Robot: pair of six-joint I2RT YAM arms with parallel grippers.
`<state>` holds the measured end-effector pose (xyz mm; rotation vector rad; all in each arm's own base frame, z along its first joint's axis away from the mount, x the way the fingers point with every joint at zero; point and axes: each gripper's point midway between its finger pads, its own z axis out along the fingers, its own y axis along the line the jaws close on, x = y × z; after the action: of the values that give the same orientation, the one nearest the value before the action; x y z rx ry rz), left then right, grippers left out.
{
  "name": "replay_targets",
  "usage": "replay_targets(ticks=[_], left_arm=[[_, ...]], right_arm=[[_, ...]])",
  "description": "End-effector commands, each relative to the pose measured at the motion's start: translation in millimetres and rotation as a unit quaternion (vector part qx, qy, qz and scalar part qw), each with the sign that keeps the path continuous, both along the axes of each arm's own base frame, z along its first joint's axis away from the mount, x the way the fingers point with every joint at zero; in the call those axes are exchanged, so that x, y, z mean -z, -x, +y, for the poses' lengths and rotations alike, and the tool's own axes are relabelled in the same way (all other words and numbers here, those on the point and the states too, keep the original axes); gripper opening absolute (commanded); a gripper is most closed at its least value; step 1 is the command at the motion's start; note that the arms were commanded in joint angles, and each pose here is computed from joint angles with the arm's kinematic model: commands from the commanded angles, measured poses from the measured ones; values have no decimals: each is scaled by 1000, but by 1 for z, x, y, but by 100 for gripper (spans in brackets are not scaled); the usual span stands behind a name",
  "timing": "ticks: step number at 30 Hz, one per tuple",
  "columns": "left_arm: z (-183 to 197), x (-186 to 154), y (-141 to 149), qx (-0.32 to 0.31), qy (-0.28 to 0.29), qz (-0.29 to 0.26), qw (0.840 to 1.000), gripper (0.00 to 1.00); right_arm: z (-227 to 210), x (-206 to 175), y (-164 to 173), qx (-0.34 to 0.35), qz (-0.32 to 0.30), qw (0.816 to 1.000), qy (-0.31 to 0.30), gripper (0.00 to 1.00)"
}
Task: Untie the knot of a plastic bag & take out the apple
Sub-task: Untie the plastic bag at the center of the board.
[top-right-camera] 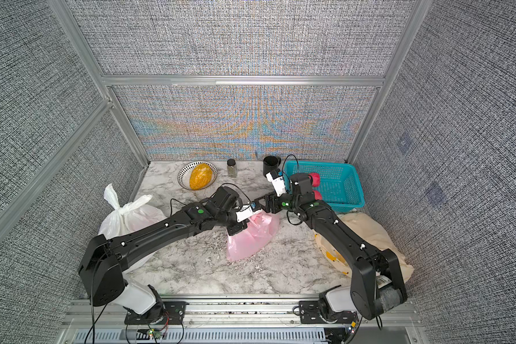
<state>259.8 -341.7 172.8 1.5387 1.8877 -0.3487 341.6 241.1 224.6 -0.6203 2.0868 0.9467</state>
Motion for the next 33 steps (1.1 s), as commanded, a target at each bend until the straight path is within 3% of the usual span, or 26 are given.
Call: replay_targets(ticks=[1,6,8,13,15,16,22,28,30,33], left_arm=[[-1,-12,-5,9,2,-32,999,0],[-1,-18,-9,6,6,-50,999,1],[1,-21,-12,-1,9,-61,998,1],[17,-20,-21,-38,-10,-93,995,1],[29,-15,-27,-69,-19,-108,992,0],[34,-13,-30,-84,-21,-114,990,0],[55,-7,-35,-155,17,-114,981,0],[43,-14,-23,-129,60,-89,986,3],[38,-14,-21,-119,62,-87,987,4],[33,-19,-21,-110,65,-89,988,4]], right_arm=[[5,17,16,-44,13,998,36,66],[2,44,27,-47,51,996,56,58],[-3,52,27,-39,66,995,68,45],[-15,43,31,-4,61,997,35,22],[-28,36,30,28,59,998,17,4],[-34,35,30,44,61,997,8,0],[-61,42,42,122,70,989,-34,0],[-52,10,45,105,2,993,-46,0],[-46,3,36,94,-13,995,-32,22],[-31,-13,22,68,-33,997,-30,38]])
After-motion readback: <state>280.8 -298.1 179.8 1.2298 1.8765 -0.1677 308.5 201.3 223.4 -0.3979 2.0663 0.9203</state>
